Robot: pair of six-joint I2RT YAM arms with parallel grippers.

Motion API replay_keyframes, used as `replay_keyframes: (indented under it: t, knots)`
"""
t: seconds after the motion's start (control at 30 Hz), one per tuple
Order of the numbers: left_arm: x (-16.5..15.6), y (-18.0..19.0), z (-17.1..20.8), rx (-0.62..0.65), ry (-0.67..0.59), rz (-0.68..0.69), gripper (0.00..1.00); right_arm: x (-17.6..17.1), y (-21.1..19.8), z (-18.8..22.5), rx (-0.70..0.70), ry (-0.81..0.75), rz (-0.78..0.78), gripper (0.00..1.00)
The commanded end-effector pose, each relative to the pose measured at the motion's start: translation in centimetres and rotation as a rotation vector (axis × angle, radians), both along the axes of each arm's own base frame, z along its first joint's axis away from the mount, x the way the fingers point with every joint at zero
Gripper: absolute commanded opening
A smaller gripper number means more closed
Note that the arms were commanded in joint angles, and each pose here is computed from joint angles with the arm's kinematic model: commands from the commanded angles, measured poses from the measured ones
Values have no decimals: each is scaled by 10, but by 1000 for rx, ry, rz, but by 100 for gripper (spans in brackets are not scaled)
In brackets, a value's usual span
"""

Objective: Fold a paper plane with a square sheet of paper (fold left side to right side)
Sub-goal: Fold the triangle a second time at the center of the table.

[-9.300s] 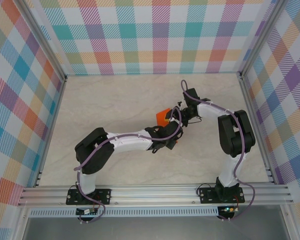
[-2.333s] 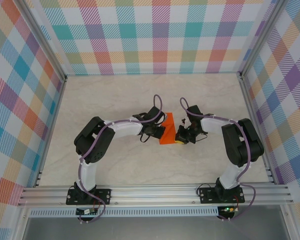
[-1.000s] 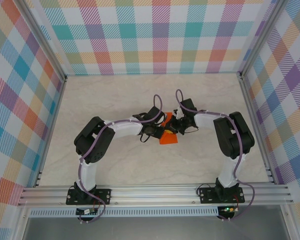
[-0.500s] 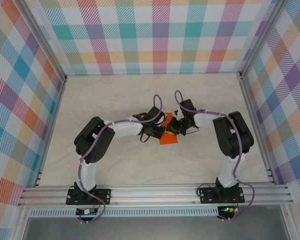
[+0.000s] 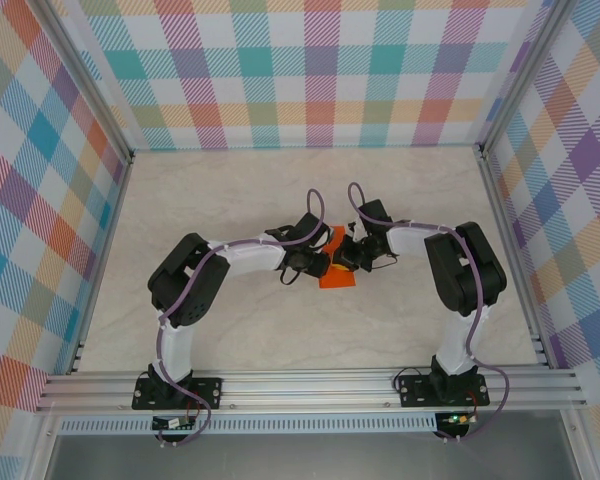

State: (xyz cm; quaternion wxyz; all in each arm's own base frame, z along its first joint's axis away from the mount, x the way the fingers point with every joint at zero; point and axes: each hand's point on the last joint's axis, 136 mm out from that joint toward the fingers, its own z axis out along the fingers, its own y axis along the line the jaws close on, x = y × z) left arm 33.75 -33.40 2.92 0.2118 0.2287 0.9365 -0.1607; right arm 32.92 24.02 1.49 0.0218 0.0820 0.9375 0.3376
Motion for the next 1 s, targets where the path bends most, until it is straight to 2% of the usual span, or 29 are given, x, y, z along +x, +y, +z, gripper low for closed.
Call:
replay_keyframes:
  t: [0.0, 0.1, 0.17, 0.33, 0.5, 0.77, 0.97]
  knots:
    - [6, 2, 52, -64, -72, 21, 29, -25, -17, -34, -98, 90, 5, 5]
    - [0, 9, 73, -97, -96, 32, 37, -26, -18, -35, -99, 93, 5, 5]
    - [-9, 11, 81, -135, -92, 30, 38, -26, -18, -34, -98, 89, 6, 5]
    - [-39, -5, 87, -302, 2, -42, 36, -23, -16, -31, -90, 80, 5, 5]
    - [-48, -26, 82, -395, 86, -97, 32, -23, -16, -31, -96, 79, 7, 5]
    - [-49, -40, 45, -367, 193, -132, 30, -23, -17, -30, -97, 84, 4, 5]
    - [-44, -34, 26, -301, 190, -105, 30, -24, -18, -30, -104, 84, 9, 5]
